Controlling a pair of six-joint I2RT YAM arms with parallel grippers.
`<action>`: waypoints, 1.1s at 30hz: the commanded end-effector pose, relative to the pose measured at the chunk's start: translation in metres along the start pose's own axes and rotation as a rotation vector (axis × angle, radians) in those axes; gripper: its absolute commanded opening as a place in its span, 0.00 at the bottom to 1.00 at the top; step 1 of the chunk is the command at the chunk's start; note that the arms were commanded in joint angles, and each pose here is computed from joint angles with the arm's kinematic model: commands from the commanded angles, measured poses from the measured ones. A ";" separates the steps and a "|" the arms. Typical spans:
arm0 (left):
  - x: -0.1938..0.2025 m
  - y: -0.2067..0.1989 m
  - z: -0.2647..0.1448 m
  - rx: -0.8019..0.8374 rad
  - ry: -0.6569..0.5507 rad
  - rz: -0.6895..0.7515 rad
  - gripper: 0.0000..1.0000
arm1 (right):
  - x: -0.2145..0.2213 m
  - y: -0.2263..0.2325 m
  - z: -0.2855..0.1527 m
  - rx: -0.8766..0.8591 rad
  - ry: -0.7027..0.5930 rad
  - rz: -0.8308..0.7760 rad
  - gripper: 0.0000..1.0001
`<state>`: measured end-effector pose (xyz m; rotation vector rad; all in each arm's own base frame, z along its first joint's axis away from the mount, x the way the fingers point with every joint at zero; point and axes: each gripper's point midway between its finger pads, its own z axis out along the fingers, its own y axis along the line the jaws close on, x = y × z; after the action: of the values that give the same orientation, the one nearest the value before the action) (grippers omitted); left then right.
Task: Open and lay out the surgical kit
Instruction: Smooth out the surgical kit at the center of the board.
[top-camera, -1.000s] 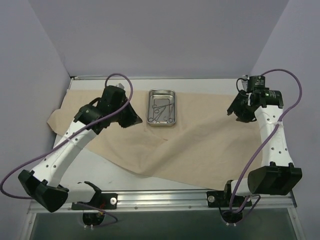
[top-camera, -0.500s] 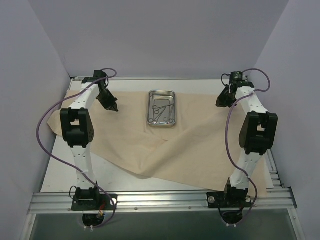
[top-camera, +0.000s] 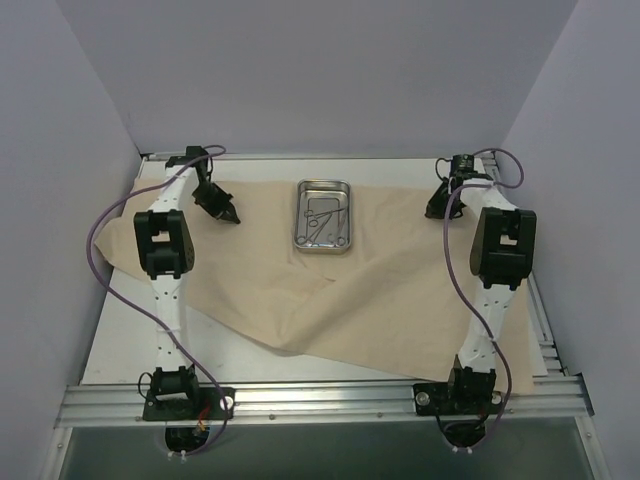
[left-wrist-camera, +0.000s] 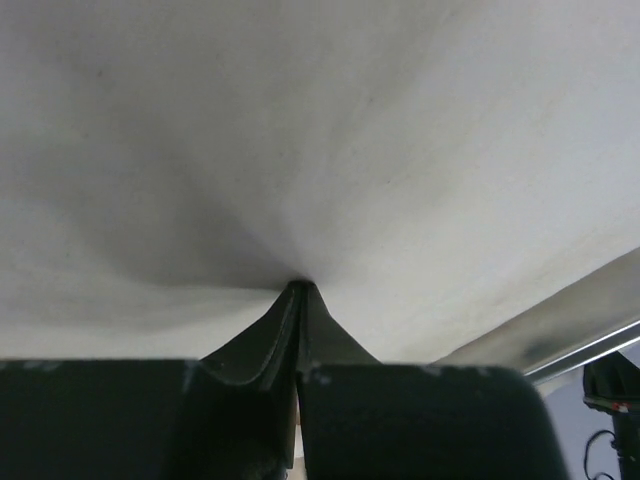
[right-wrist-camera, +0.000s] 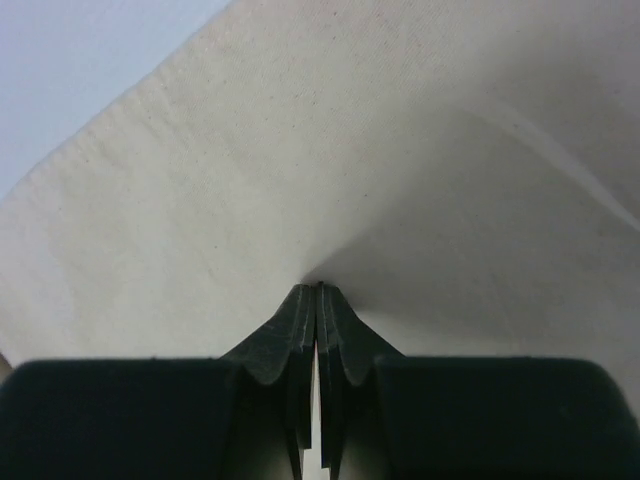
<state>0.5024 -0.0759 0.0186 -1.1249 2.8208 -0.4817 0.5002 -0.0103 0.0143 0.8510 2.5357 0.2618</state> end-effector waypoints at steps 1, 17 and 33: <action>-0.012 -0.025 0.021 0.094 0.009 -0.028 0.06 | -0.003 -0.019 0.032 0.034 0.015 0.021 0.00; -0.070 -0.054 0.051 0.318 0.012 -0.289 0.08 | -0.051 -0.032 0.118 0.044 0.069 0.022 0.00; -0.042 -0.015 -0.030 0.146 -0.072 0.027 0.30 | -0.069 0.023 0.062 -0.133 0.031 -0.027 0.01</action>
<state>0.5645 -0.0637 0.0259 -1.2038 2.6005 -0.8442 0.6367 -0.0474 0.0163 0.7106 2.3229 0.4422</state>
